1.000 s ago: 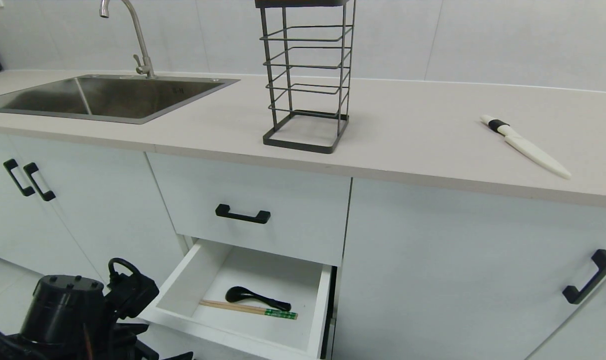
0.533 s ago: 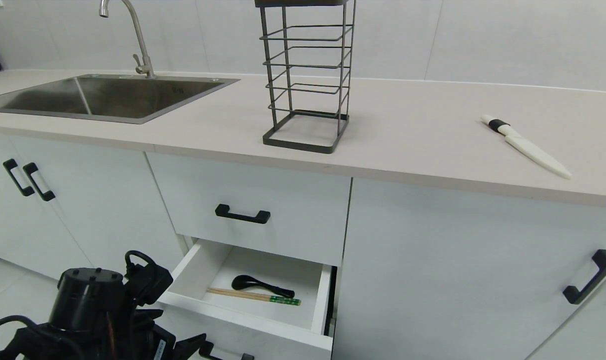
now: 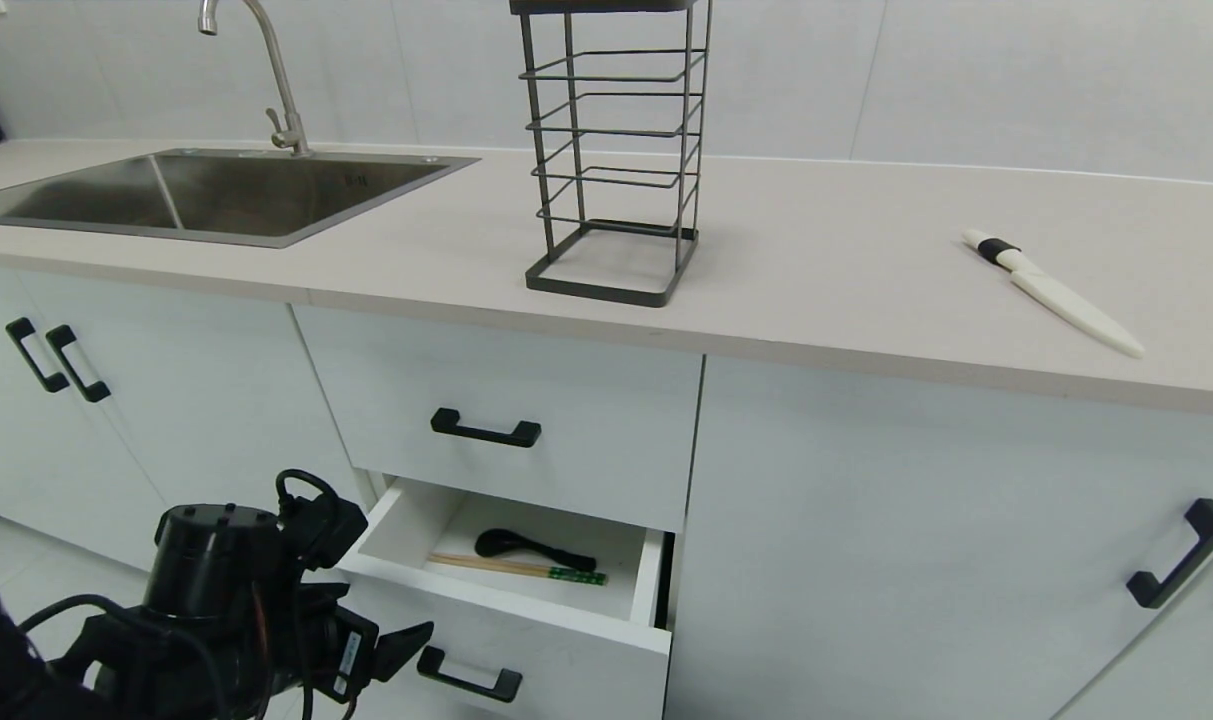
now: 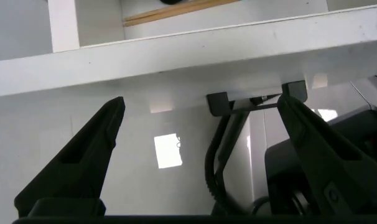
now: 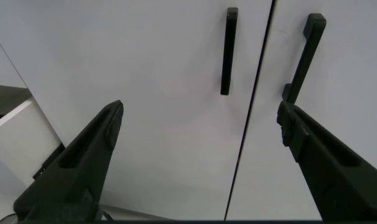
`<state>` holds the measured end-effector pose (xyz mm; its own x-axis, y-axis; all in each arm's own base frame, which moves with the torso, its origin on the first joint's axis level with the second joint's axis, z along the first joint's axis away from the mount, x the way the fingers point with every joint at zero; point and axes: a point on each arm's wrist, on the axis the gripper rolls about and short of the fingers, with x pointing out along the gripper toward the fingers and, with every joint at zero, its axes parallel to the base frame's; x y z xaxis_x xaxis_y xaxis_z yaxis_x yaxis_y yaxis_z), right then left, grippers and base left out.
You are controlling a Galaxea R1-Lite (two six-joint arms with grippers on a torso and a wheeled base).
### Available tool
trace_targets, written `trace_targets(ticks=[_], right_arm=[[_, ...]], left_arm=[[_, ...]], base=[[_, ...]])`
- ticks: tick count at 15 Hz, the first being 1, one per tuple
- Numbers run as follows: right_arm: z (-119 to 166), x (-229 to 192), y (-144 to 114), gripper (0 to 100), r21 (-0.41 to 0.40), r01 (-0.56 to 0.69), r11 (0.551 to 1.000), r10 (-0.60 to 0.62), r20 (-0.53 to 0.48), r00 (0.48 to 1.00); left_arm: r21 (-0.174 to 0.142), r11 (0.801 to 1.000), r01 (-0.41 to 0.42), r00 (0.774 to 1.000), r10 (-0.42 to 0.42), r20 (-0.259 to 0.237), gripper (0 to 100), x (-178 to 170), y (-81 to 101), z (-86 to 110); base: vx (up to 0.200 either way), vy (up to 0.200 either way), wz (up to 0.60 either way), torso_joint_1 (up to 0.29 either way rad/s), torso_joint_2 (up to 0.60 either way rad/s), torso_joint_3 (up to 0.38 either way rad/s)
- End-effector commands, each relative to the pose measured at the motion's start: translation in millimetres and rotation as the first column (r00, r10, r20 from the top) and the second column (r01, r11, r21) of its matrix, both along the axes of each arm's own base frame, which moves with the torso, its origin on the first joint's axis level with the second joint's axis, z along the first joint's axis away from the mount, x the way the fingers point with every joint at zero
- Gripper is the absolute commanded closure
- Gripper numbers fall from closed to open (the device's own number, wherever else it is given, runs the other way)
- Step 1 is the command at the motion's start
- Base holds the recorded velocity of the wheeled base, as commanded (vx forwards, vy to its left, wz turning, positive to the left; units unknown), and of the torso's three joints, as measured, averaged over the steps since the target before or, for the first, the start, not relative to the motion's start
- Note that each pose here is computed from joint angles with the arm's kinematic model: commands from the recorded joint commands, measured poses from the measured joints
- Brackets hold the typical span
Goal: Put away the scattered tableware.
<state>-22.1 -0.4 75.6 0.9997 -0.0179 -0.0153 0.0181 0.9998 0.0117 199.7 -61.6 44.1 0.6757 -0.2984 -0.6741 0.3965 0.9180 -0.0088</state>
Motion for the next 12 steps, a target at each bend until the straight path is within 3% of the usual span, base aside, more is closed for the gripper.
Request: trace_targets(ticks=[1, 12], right_arm=[[0, 0, 0, 0, 0.000, -0.003, 1.000, 0.003, -0.002, 1.000], [0, 0, 0, 0, 0.000, 0.001, 1.000, -0.001, -0.002, 1.000]], left_arm=[[-0.008, 1.000, -0.013, 1.000, 0.013, 0.028, 0, 15, -1.4, 1.3], [-0.029, 0.999, -0.040, 0.995, 0.043, 0.095, 0, 55, -4.2, -4.9]], base=[[0.000, 0.000, 0.00, 0.000, 0.00, 0.000], [0.000, 0.000, 0.00, 0.000, 0.00, 0.000]])
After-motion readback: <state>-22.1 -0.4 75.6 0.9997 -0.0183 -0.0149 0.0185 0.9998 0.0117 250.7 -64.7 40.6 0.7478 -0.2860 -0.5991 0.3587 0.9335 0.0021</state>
